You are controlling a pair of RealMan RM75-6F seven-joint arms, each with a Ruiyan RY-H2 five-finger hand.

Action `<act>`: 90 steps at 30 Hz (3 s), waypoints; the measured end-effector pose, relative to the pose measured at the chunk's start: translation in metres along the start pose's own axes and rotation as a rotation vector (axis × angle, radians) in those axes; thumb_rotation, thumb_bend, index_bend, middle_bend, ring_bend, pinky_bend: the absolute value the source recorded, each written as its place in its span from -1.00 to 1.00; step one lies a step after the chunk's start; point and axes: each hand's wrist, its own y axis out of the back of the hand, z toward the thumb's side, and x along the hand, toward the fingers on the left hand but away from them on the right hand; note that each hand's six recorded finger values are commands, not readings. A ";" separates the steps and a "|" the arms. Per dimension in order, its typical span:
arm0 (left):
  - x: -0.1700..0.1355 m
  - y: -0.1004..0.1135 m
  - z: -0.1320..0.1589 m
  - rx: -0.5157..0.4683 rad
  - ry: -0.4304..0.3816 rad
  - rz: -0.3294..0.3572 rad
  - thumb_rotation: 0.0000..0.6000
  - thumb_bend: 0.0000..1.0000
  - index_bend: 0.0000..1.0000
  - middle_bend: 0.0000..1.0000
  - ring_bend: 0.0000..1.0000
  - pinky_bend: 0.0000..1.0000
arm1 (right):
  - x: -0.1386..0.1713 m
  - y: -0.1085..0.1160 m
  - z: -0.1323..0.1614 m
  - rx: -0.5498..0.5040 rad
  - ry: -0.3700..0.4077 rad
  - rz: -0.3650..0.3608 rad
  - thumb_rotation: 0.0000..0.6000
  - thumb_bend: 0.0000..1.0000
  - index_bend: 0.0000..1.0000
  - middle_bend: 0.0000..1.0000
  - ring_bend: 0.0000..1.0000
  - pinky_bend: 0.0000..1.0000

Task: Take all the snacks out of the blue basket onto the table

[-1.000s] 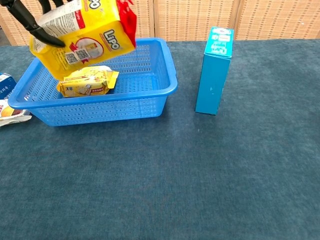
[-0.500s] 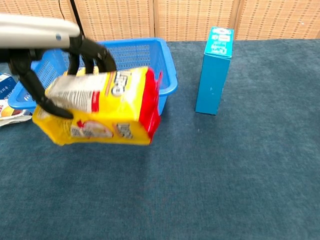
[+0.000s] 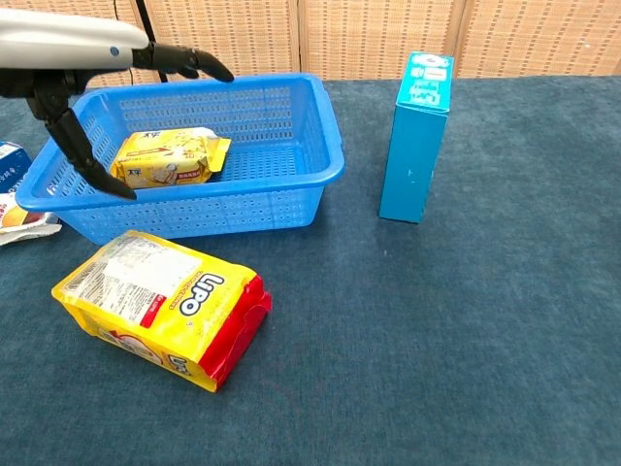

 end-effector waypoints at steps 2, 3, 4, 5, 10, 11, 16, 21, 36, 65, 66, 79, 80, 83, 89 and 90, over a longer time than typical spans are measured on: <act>0.007 0.006 -0.015 -0.001 0.048 0.018 1.00 -1.00 -1.00 -1.00 -1.00 -1.00 | 0.000 0.000 -0.001 -0.001 -0.002 -0.001 1.00 -1.00 -1.00 -1.00 -1.00 -1.00; 0.013 0.009 -0.026 -0.002 0.082 0.026 1.00 -0.99 -1.00 -1.00 -1.00 -1.00 | 0.000 0.000 -0.001 -0.001 -0.003 0.000 1.00 -1.00 -1.00 -1.00 -1.00 -1.00; 0.017 0.011 -0.034 -0.003 0.108 0.031 1.00 -0.96 -1.00 -1.00 -1.00 -1.00 | 0.000 0.000 -0.002 0.000 -0.005 0.000 1.00 -1.00 -1.00 -1.00 -1.00 -1.00; 0.021 0.013 -0.042 -0.002 0.133 0.034 1.00 -0.95 -1.00 -1.00 -1.00 -1.00 | -0.001 0.000 -0.002 0.001 -0.006 0.000 1.00 -1.00 -1.00 -1.00 -1.00 -1.00; 0.049 0.017 -0.079 0.000 0.245 0.036 1.00 -0.92 -1.00 -1.00 -1.00 -1.00 | -0.001 0.001 -0.004 0.004 -0.014 -0.002 1.00 -1.00 -1.00 -1.00 -1.00 -1.00; 0.055 0.015 -0.083 -0.001 0.258 0.030 1.00 -0.92 -1.00 -1.00 -1.00 -1.00 | -0.001 0.001 -0.005 0.004 -0.016 -0.002 1.00 -1.00 -1.00 -1.00 -1.00 -1.00; 0.078 0.004 -0.090 -0.034 0.278 0.001 1.00 -0.92 -1.00 -1.00 -1.00 -1.00 | -0.003 -0.002 -0.009 0.007 -0.029 0.007 1.00 -1.00 -1.00 -1.00 -1.00 -1.00; 0.090 -0.010 -0.097 -0.059 0.292 -0.032 1.00 -0.92 -1.00 -1.00 -1.00 -1.00 | -0.006 -0.003 -0.014 0.010 -0.045 0.014 1.00 -1.00 -1.00 -1.00 -1.00 -1.00; 0.114 -0.046 -0.113 -0.080 0.348 -0.088 1.00 -0.92 -1.00 -1.00 -1.00 -1.00 | -0.008 -0.005 -0.020 0.012 -0.068 0.019 1.00 -1.00 -1.00 -1.00 -1.00 -1.00; 0.125 -0.045 -0.122 -0.066 0.393 -0.036 1.00 -0.22 0.06 0.04 -0.10 0.20 | -0.010 -0.008 -0.020 0.000 -0.066 0.027 1.00 -1.00 -1.00 -1.00 -1.00 -1.00; 0.124 -0.044 -0.121 -0.069 0.391 -0.029 1.00 -0.22 0.06 0.04 -0.10 0.20 | -0.009 -0.008 -0.019 0.000 -0.065 0.026 1.00 -1.00 -1.00 -1.00 -1.00 -1.00; 0.102 0.006 -0.063 -0.146 0.194 0.117 1.00 -0.23 0.06 0.04 -0.10 0.20 | -0.007 -0.004 -0.015 -0.015 -0.053 0.015 1.00 -1.00 -1.00 -1.00 -1.00 -1.00; 0.098 0.011 -0.053 -0.149 0.165 0.128 1.00 -0.23 0.06 0.04 -0.10 0.20 | -0.007 -0.003 -0.015 -0.015 -0.053 0.015 1.00 -1.00 -1.00 -1.00 -1.00 -1.00; 0.084 0.026 -0.015 -0.150 0.040 0.167 1.00 -0.24 0.06 0.04 -0.10 0.20 | -0.007 -0.003 -0.015 -0.017 -0.052 0.013 1.00 -1.00 -1.00 -1.00 -1.00 -1.00; 0.055 0.039 0.052 -0.128 -0.191 0.210 1.00 -0.26 0.06 0.04 -0.10 0.20 | -0.006 0.000 -0.016 -0.023 -0.053 0.007 1.00 -1.00 -1.00 -1.00 -1.00 -1.00; 0.051 0.039 0.060 -0.125 -0.222 0.212 1.00 -0.26 0.06 0.04 -0.10 0.20 | -0.006 0.000 -0.016 -0.024 -0.054 0.006 1.00 -1.00 -1.00 -1.00 -1.00 -1.00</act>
